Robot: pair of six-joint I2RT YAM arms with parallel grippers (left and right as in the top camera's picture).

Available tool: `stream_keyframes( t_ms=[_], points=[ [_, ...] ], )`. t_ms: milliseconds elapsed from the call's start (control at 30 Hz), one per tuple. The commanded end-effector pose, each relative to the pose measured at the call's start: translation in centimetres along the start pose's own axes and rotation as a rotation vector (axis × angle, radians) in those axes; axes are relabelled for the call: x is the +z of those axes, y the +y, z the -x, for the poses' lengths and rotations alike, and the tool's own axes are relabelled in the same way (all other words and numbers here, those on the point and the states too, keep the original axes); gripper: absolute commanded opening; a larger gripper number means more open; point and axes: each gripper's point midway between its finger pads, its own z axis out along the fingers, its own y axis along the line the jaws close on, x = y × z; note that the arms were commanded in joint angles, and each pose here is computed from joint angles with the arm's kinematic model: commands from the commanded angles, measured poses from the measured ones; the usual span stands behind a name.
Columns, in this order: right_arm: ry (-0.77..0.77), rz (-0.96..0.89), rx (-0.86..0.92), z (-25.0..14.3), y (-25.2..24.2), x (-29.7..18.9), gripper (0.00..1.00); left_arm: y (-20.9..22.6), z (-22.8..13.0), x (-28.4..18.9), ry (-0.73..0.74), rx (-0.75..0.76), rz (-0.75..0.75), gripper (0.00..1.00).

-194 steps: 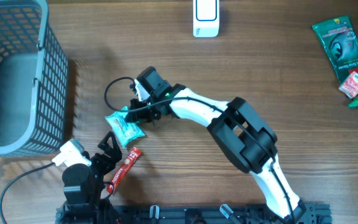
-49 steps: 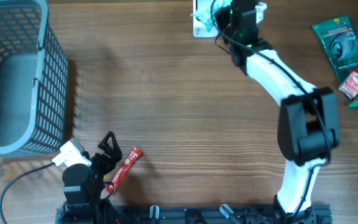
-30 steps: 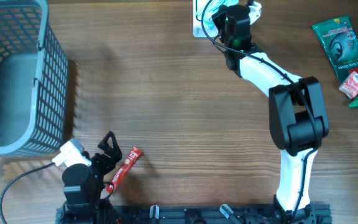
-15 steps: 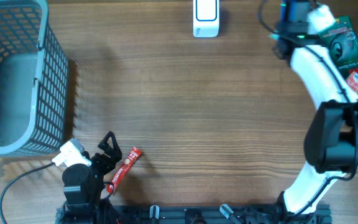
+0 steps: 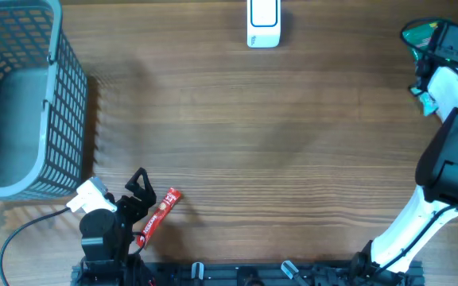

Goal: Scan the item barcode
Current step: 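Carry the wipes pack right and set it by the snack box, then swing the right gripper down and grasp the red Nescafe stick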

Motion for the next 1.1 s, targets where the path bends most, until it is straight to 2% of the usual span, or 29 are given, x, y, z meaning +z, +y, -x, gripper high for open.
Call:
stream_keyframes(
  t_ms=[0, 167, 267, 333, 400, 567, 600, 800, 933, 967, 1067],
  points=[
    [-0.047, 0.248, -0.11, 4.7, 5.2, -7.7, 0.87, 0.3, -0.3, 0.2, 0.005, -0.003, 0.011, 1.0],
    [0.17, 0.556, -0.165, 1.3, 9.0, -16.2, 1.0, 0.3, -0.3, 0.2, 0.004, -0.003, 0.011, 1.0],
    [0.406, 0.75, -0.187, -3.5, 11.2, -21.5, 1.0, 0.3, -0.3, 0.2, 0.005, -0.003, 0.011, 1.0],
    [0.599, 0.806, -0.192, -7.6, 11.7, -24.5, 1.0, 0.3, -0.3, 0.2, 0.004, -0.003, 0.011, 1.0],
    [0.754, 0.78, -0.23, -12.0, 11.2, -26.5, 1.0, 0.3, -0.3, 0.2, 0.004, -0.003, 0.011, 1.0],
    [0.956, 0.684, -0.41, -21.6, 9.1, -30.4, 0.9, 0.3, -0.3, 0.2, 0.005, -0.003, 0.011, 1.0],
    [1.005, 0.673, -0.488, -24.8, 8.3, -32.1, 0.88, 0.3, -0.3, 0.2, 0.005, -0.003, 0.011, 1.0],
    [1.077, 0.713, -0.738, -34.5, 5.9, -36.7, 0.87, 0.3, -0.3, 0.2, 0.004, -0.003, 0.011, 1.0],
    [1.107, 0.79, -0.916, -40.0, 3.3, -38.8, 0.65, 0.3, -0.3, 0.2, 0.005, -0.003, 0.011, 1.0],
    [1.104, 0.808, -0.952, -41.1, 2.7, -39.0, 0.55, 0.3, -0.3, 0.2, 0.004, -0.003, 0.011, 1.0],
    [1.097, 0.854, -1.012, -43.6, 1.5, -39.4, 0.04, 0.3, -0.3, 0.2, 0.005, -0.003, 0.011, 1.0]
  ],
)
